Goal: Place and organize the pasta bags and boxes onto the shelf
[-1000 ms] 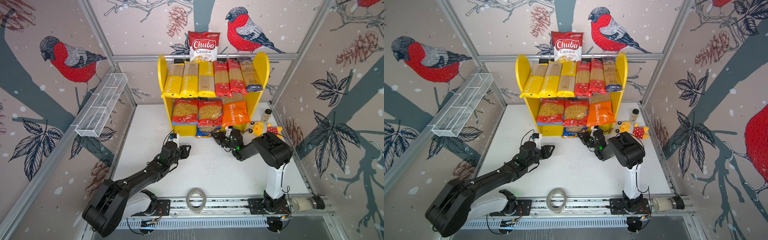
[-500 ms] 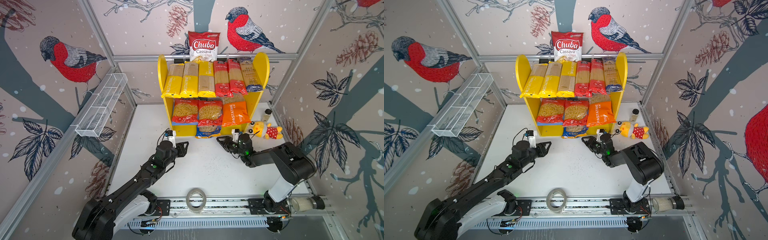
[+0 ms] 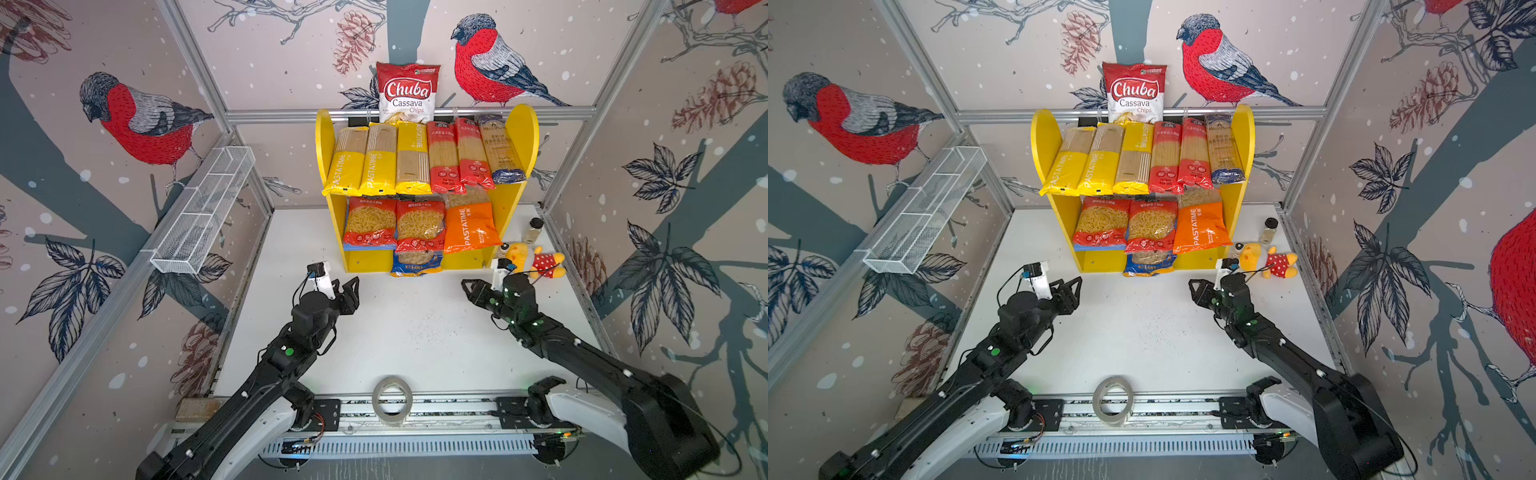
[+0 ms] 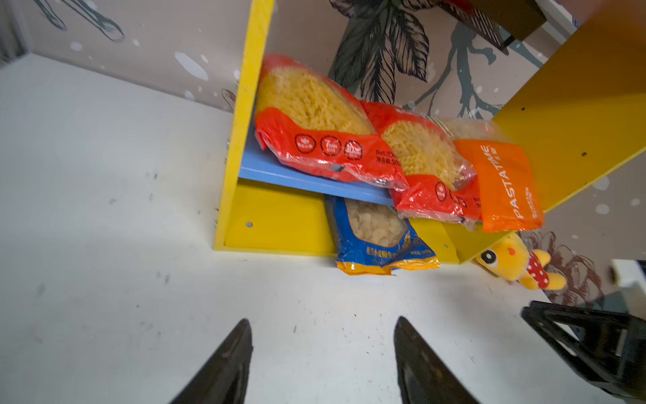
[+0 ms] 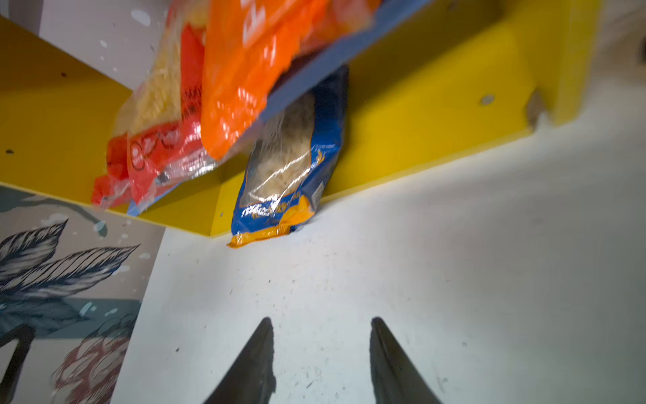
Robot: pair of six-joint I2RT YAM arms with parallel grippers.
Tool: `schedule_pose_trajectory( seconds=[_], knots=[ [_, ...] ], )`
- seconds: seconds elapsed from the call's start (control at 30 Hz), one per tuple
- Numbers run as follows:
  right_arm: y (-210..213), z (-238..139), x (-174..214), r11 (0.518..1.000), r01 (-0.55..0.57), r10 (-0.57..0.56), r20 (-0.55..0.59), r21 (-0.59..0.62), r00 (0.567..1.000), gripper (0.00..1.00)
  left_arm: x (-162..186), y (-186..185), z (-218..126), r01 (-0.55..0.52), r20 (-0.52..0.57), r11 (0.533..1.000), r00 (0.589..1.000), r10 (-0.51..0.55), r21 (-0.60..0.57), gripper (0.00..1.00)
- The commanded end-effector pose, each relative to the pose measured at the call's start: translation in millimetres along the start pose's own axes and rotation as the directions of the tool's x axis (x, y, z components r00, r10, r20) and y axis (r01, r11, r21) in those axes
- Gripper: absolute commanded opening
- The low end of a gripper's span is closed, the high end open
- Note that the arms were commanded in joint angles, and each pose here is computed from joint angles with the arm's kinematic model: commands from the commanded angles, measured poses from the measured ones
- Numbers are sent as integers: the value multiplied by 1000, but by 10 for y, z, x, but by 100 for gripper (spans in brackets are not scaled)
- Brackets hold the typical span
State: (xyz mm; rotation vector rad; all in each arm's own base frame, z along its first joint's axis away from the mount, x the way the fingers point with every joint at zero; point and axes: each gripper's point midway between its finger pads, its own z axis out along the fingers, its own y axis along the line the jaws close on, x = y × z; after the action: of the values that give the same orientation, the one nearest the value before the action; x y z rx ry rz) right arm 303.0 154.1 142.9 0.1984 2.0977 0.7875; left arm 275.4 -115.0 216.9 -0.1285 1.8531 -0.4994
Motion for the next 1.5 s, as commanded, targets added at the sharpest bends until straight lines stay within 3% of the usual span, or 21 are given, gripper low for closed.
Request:
schedule_pose_trajectory(
  seconds=[0.0,0.1,0.2,0.23,0.33,0.37,0.47,0.57,0.67,0.83,0.93,1.07,1.2,1.47],
  knots=[
    [-284,-175,-322,981,79,-99,107,175,989,51,-170,317,-77,-52,109,983,991,72,-175,64],
    [-591,-441,-792,940,20,-129,300,341,945,60,-318,567,-156,-64,206,945,969,136,-322,66],
    [-906,-705,-1074,896,-47,-205,505,442,838,74,-422,748,-208,-76,293,897,930,221,-436,69],
    [-997,-759,-1122,882,-58,-229,534,467,814,75,-425,830,-230,-82,312,872,914,259,-483,70],
    [-1308,-889,-1227,788,-126,-258,509,603,821,77,-362,1142,-350,-64,337,771,874,350,-634,78],
    [-1414,-958,-1250,750,-154,-272,513,643,814,77,-320,1240,-371,-63,325,741,871,368,-668,78],
    [-1653,-1152,-1247,710,-239,-267,567,662,779,76,-223,1478,-401,-38,313,694,874,372,-719,80],
    [-1753,-1315,-1229,694,-271,-315,620,667,719,76,-122,1613,-319,-7,332,723,885,327,-691,81],
    [-1838,-1283,-1193,680,-260,-339,609,685,717,76,-42,1682,-156,4,330,762,903,276,-648,81],
    [-1905,-1142,-1118,695,-199,-363,577,691,732,76,-137,1643,-19,-27,368,802,879,303,-597,83],
    [-1942,-1067,-1115,723,-192,-343,587,664,734,76,-149,1680,158,-93,285,784,900,329,-613,84],
    [-1936,-920,-1148,741,-137,-346,549,658,761,75,-238,1745,65,-82,333,776,871,360,-625,84],
    [-1938,-918,-1161,753,-127,-345,551,646,760,75,-237,1798,69,-78,352,778,860,368,-623,84],
    [-1976,-850,-1184,766,-104,-338,534,635,775,74,-202,1813,128,-93,340,778,863,375,-622,84]
  ],
)
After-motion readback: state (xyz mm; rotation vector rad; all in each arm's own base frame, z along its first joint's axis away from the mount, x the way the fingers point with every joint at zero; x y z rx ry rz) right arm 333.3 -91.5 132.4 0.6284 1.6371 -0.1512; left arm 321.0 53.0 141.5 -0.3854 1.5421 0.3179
